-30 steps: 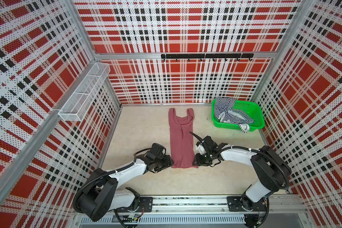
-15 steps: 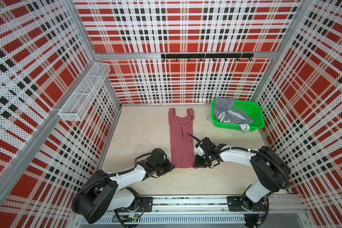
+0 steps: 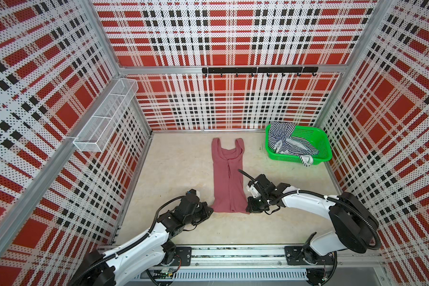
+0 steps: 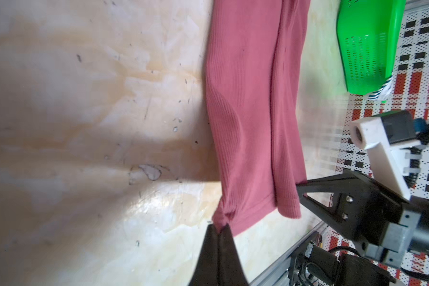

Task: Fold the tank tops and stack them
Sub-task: 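Lift the hem and fold it away from the robot toward the straps with both grippers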

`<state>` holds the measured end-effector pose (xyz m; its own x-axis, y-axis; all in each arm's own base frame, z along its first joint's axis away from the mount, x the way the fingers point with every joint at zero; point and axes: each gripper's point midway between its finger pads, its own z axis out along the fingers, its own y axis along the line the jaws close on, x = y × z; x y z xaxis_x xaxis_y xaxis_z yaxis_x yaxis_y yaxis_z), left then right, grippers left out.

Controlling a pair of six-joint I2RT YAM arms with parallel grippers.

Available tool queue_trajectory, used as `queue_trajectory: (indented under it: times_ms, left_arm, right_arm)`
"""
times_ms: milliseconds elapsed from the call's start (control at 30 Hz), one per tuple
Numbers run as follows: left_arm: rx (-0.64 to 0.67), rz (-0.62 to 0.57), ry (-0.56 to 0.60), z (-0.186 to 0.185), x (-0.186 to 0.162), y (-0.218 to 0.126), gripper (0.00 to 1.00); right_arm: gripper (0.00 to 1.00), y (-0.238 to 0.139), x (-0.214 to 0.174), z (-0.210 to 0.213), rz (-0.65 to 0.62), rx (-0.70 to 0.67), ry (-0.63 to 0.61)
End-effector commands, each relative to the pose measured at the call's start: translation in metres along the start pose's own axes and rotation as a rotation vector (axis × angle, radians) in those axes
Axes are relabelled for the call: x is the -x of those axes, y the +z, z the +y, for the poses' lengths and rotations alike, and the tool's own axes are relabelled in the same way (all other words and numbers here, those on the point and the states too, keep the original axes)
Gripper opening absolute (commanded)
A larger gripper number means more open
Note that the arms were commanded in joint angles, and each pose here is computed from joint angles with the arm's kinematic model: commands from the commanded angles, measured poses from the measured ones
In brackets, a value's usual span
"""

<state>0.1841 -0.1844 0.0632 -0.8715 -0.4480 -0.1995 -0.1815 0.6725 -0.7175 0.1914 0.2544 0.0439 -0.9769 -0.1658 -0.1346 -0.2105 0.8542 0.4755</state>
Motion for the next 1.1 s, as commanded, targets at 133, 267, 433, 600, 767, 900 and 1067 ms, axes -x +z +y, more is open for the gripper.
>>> queue_trajectory:
  times_ms: [133,267,433,600,767,900,1067]
  left_arm:
    - [0.030,-0.049,0.001,-0.012,0.010,-0.009,0.00]
    - [0.016,-0.096,0.045,-0.036,0.026,-0.015,0.00]
    - [0.023,-0.181,0.101,-0.055,0.063,-0.020,0.00]
    - [0.030,-0.238,0.175,-0.063,0.108,-0.014,0.00]
    - [0.094,-0.223,0.258,-0.058,0.136,0.000,0.00]
    - [0.084,-0.237,0.279,-0.059,0.161,0.012,0.00]
    - [0.073,-0.245,0.321,-0.072,0.195,0.031,0.00]
  right_arm:
    - [0.00,-0.026,0.011,0.018,-0.028,-0.010,-0.070]
    - [0.00,-0.041,0.026,0.024,-0.038,-0.066,-0.150]
    - [0.00,-0.051,0.063,0.019,-0.086,-0.223,-0.302]
    - [0.00,-0.045,0.108,0.019,-0.117,-0.321,-0.405]
    - [0.00,-0.035,0.140,0.015,-0.127,-0.342,-0.428]
    - [0.00,-0.032,0.168,0.015,-0.178,-0.335,-0.445]
    - [0.00,-0.028,0.201,0.010,-0.187,-0.330,-0.429]
